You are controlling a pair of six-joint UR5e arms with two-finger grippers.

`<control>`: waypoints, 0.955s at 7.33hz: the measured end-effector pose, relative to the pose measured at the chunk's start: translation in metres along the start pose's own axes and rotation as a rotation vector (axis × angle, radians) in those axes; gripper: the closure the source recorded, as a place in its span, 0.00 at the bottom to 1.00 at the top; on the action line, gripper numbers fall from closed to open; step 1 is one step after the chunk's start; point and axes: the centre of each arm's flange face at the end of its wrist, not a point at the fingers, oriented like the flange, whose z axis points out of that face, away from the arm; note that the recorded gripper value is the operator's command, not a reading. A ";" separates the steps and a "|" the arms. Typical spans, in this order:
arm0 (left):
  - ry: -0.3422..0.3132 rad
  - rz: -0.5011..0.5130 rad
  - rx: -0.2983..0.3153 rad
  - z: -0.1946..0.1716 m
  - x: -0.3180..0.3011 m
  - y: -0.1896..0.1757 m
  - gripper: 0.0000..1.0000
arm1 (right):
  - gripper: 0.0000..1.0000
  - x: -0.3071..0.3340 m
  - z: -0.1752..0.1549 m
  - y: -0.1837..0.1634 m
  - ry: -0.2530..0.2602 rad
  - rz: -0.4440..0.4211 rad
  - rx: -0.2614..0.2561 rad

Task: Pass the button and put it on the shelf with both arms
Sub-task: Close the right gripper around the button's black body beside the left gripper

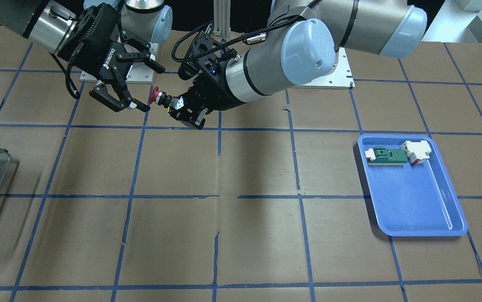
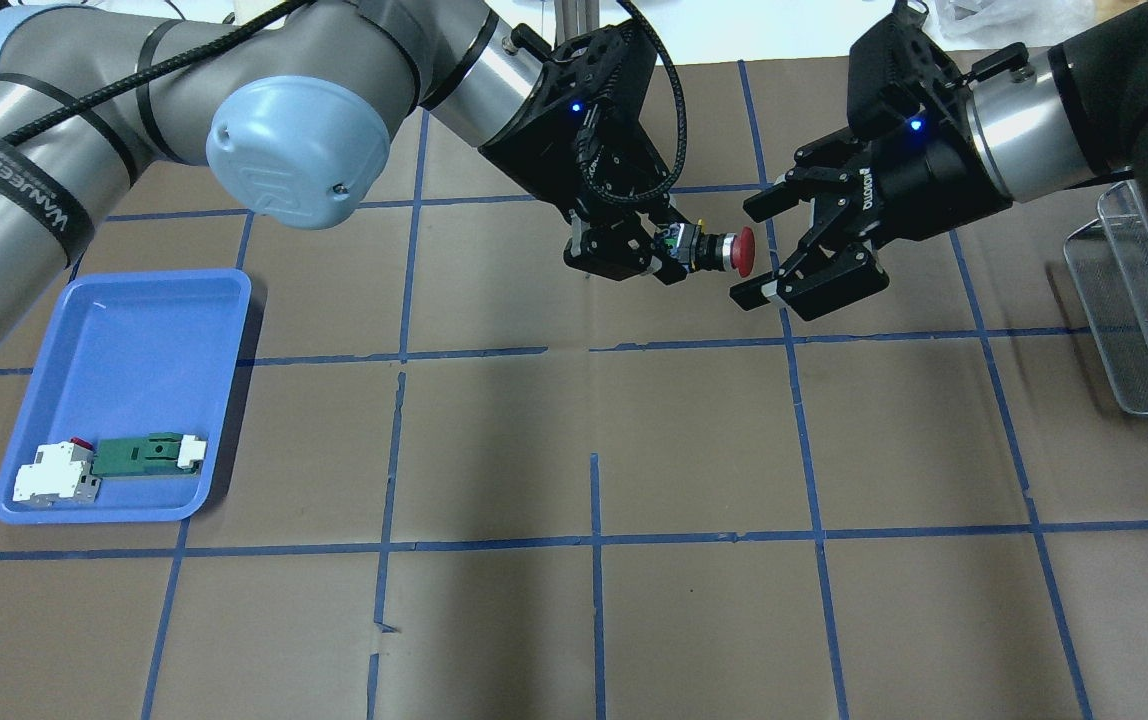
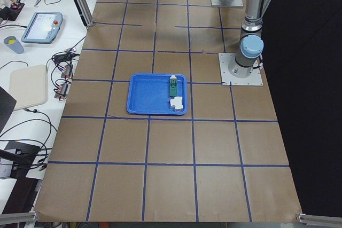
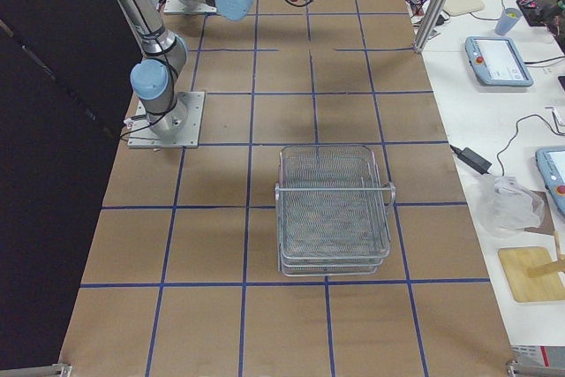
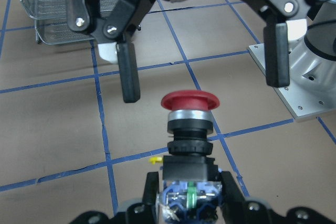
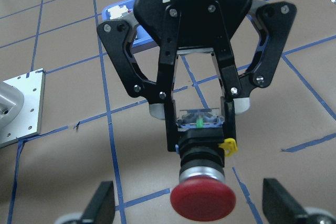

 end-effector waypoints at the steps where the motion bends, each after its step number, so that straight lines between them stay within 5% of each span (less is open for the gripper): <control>1: -0.002 -0.001 0.000 -0.001 0.000 -0.001 1.00 | 0.00 0.001 0.002 0.001 -0.006 0.004 0.005; 7: -0.010 0.000 0.026 -0.005 0.003 -0.008 1.00 | 0.00 -0.001 0.015 -0.008 -0.038 0.024 0.035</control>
